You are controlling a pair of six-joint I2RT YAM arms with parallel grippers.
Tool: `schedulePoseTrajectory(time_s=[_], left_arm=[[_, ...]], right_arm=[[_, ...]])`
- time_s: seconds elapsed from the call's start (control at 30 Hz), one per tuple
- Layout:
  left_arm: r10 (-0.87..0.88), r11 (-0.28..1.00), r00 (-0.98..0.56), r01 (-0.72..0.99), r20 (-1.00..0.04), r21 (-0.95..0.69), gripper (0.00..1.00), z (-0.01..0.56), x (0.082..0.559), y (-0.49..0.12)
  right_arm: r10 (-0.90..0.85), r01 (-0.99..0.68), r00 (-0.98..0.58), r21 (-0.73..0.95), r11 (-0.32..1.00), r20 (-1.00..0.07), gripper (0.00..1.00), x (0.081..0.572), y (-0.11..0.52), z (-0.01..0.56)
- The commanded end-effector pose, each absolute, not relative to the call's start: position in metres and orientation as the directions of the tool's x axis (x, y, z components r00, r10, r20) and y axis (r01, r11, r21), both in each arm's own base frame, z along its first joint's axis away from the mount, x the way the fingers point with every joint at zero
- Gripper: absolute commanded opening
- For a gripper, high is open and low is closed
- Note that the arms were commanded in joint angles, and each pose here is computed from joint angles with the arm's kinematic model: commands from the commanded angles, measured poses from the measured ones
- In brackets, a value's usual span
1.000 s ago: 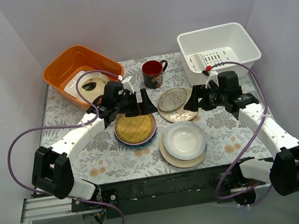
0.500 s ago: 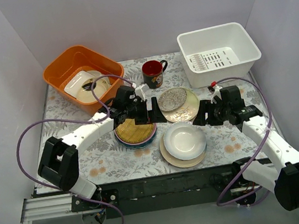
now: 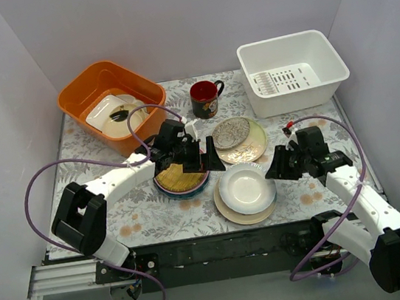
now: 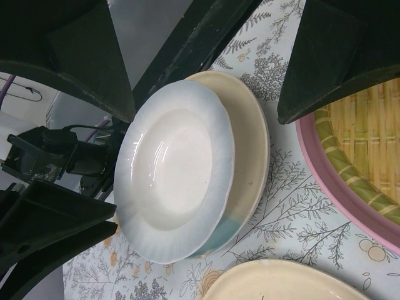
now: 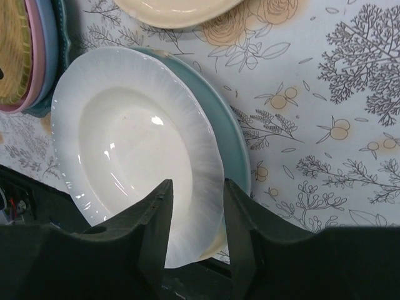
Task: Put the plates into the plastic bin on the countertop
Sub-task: Pick up the plate at the center of the board.
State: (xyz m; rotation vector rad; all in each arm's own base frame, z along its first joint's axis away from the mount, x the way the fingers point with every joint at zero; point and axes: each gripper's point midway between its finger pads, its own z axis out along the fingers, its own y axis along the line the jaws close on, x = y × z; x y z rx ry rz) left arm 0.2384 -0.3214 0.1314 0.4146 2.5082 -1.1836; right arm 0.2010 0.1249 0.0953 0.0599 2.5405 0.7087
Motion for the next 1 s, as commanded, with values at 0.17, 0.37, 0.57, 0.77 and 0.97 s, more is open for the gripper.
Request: schedulePoseTrajectory(time_s=[0.17, 0.37, 0.57, 0.77, 0.97], left_arm=[[0.130, 0.593, -0.904, 0.401, -0.408, -0.698, 0.98, 0.132, 0.232, -0.326], [0.154, 0.577, -0.908, 0.402, -0.389, -0.711, 0.98, 0.129, 0.225, -0.333], [0.155, 0.585, -0.912, 0.394, -0.380, -0.709, 0.98, 0.125, 0.223, -0.333], [0.165, 0.585, -0.917, 0.387, -0.363, -0.713, 0.98, 0.119, 0.221, -0.334], [0.180, 0.587, -0.924, 0.377, -0.338, -0.716, 0.98, 0.112, 0.216, -0.337]], right_arm=[[0.211, -0.049, -0.880, 0.523, 0.851, -0.425, 0.45, 0.193, 0.123, 0.087], [0.217, -0.055, -0.887, 0.560, 0.827, -0.407, 0.44, 0.190, 0.129, 0.081], [0.233, -0.040, -0.892, 0.581, 0.813, -0.387, 0.41, 0.185, 0.131, 0.076], [0.253, -0.044, -0.888, 0.619, 0.784, -0.384, 0.41, 0.181, 0.136, 0.075], [0.271, -0.037, -0.895, 0.666, 0.745, -0.353, 0.37, 0.175, 0.143, 0.069]])
